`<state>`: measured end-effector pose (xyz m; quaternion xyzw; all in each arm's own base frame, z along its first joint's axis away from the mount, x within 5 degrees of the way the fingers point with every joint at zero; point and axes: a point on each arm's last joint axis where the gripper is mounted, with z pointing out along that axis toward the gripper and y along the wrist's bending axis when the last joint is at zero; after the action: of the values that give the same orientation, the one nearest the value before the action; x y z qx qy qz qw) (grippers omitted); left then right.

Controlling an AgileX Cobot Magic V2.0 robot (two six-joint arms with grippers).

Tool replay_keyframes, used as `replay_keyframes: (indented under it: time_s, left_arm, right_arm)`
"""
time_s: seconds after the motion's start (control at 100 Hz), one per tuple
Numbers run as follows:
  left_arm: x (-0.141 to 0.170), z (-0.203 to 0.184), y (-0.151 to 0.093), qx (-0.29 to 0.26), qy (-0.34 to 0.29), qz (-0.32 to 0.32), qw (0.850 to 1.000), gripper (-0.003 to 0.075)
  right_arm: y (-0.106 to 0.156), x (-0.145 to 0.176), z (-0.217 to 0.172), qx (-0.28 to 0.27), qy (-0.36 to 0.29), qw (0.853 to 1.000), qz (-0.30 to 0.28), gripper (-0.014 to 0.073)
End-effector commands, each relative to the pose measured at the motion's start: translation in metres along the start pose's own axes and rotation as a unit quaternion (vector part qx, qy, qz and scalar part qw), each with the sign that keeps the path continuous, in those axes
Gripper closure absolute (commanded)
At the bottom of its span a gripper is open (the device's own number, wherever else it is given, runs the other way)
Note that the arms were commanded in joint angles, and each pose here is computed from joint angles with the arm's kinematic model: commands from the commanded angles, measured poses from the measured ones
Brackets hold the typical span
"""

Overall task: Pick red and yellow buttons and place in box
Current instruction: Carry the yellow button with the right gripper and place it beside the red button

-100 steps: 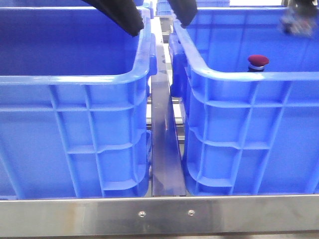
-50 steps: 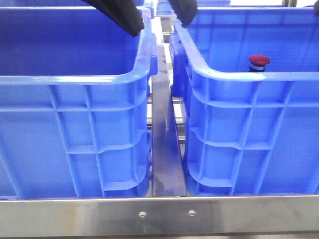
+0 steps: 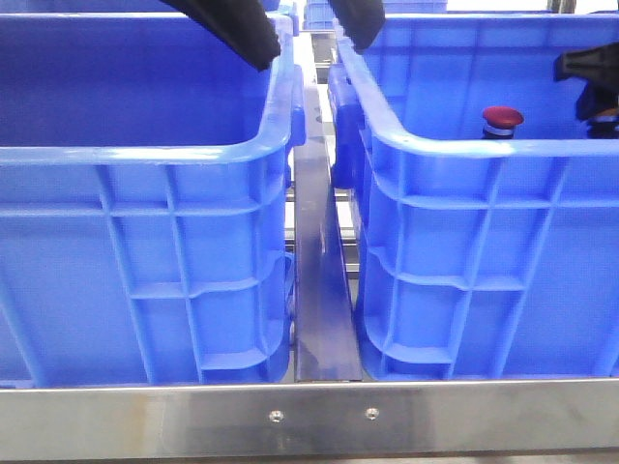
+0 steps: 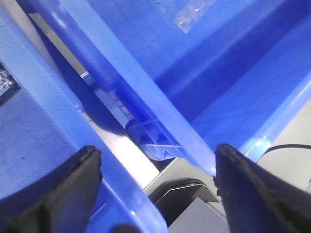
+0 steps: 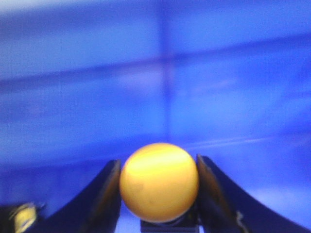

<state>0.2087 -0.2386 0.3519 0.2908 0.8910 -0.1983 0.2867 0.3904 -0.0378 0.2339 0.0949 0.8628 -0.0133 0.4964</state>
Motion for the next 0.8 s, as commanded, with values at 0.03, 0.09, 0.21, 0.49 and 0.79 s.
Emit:
replay_keyframes:
  time_s: [0.03,0.09,0.21,0.49,0.79]
  left_arm:
    - [-0.011,-0.022,-0.007,0.02,-0.059,-0.001,0.998,0.0248]
    - [-0.011,-0.022,-0.007,0.02,-0.059,-0.001,0.998,0.0248]
    - [-0.011,-0.022,-0.007,0.02,-0.059,-0.001,0.998,0.0248]
    - [-0.011,-0.022,-0.007,0.02,-0.059,-0.001,0.998,0.0248]
    - [-0.012,-0.023,-0.007,0.022,-0.065,-0.001,0.998,0.0248]
  right_arm:
    - [0.001,-0.021,-0.008,-0.003,-0.032,0.999,-0.005,0.0457]
    - [0.002,-0.02,-0.007,-0.009,-0.027,1.0,-0.005,0.0435]
    - [0.003,-0.019,-0.007,-0.015,-0.023,1.0,-0.006,0.0237]
    - [0.003,-0.02,-0.009,-0.017,-0.024,1.0,-0.006,0.0029]
    - [0.002,-0.036,-0.037,-0.018,-0.057,0.998,-0.004,0.0029]
